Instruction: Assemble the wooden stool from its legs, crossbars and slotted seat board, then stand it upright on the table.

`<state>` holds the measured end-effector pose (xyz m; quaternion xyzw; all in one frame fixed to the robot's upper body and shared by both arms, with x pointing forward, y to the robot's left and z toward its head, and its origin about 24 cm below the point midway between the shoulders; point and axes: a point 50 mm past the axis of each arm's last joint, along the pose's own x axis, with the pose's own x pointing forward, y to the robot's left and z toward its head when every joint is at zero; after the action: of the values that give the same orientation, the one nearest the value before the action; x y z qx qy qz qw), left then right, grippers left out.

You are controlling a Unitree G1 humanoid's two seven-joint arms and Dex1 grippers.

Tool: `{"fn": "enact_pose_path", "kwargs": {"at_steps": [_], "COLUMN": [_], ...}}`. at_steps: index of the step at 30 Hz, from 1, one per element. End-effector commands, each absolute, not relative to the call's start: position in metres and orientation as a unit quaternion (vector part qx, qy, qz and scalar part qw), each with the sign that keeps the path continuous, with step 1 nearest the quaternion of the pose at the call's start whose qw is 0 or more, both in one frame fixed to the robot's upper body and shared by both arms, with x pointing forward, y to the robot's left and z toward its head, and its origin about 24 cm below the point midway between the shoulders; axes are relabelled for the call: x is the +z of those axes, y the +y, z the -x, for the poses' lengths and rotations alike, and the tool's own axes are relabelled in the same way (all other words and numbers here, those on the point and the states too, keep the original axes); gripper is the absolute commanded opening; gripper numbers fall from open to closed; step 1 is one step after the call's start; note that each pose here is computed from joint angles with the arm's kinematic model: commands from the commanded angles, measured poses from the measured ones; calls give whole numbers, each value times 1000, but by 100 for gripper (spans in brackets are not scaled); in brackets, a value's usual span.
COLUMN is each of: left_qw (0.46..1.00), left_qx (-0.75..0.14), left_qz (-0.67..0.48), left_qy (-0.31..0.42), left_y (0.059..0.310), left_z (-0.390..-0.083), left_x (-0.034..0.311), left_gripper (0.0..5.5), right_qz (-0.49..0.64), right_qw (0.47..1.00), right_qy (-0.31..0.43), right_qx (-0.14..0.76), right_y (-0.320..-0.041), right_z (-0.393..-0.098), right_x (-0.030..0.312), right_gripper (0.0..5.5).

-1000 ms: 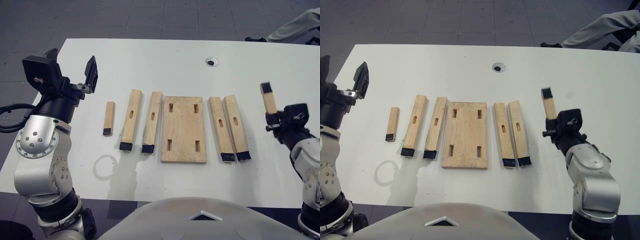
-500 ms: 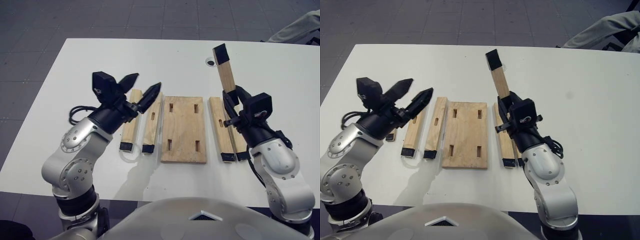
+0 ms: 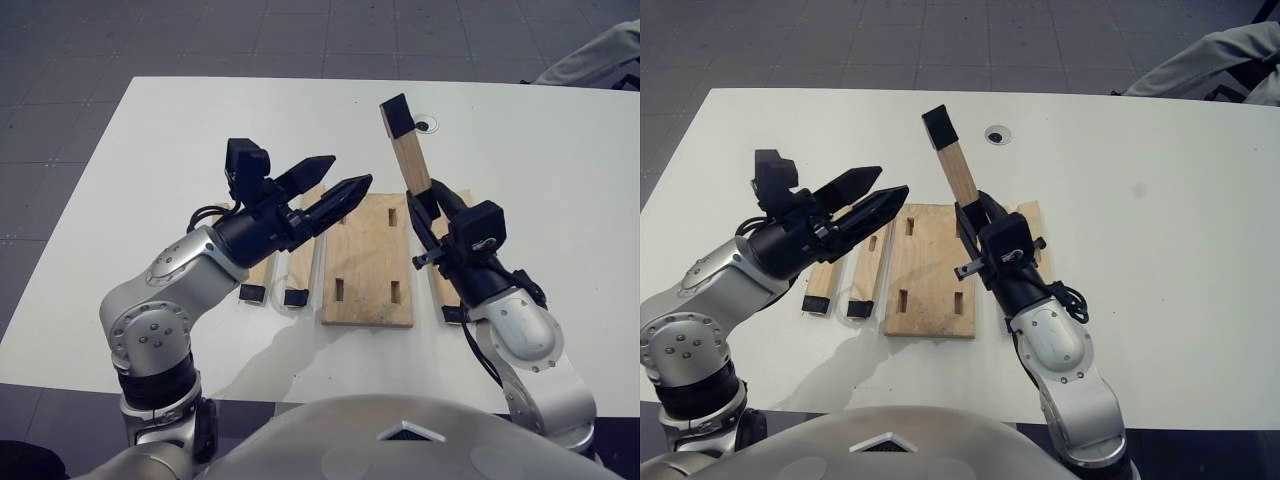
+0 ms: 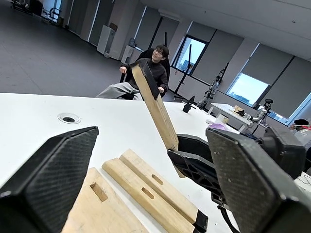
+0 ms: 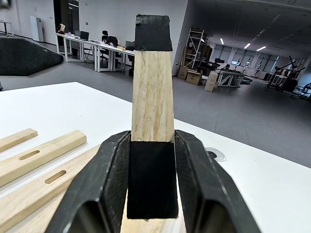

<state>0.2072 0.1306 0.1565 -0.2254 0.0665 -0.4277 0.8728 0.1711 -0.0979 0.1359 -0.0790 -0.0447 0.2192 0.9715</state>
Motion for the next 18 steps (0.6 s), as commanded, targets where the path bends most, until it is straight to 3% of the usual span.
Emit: {"fn": "enact_pose_path", "kwargs": {"at_steps": [1,18], "left_qw": [878,880], "left_qx": [-421,-415], "left_qz": [217,218], "left_qy": [66,76], "left_y": [131,121], "left_z": [-210,-214], "left_x": [157,153], "left_gripper": [408,408], "right_qz": [76,67], "right_qw": [968,961], "right_qy": [-53,-38], "right_qx": [233,266], "right_y": [-89,-61], "right_z": [-168,-161], "right_x": [139,134], "right_gripper": [130,130]}}
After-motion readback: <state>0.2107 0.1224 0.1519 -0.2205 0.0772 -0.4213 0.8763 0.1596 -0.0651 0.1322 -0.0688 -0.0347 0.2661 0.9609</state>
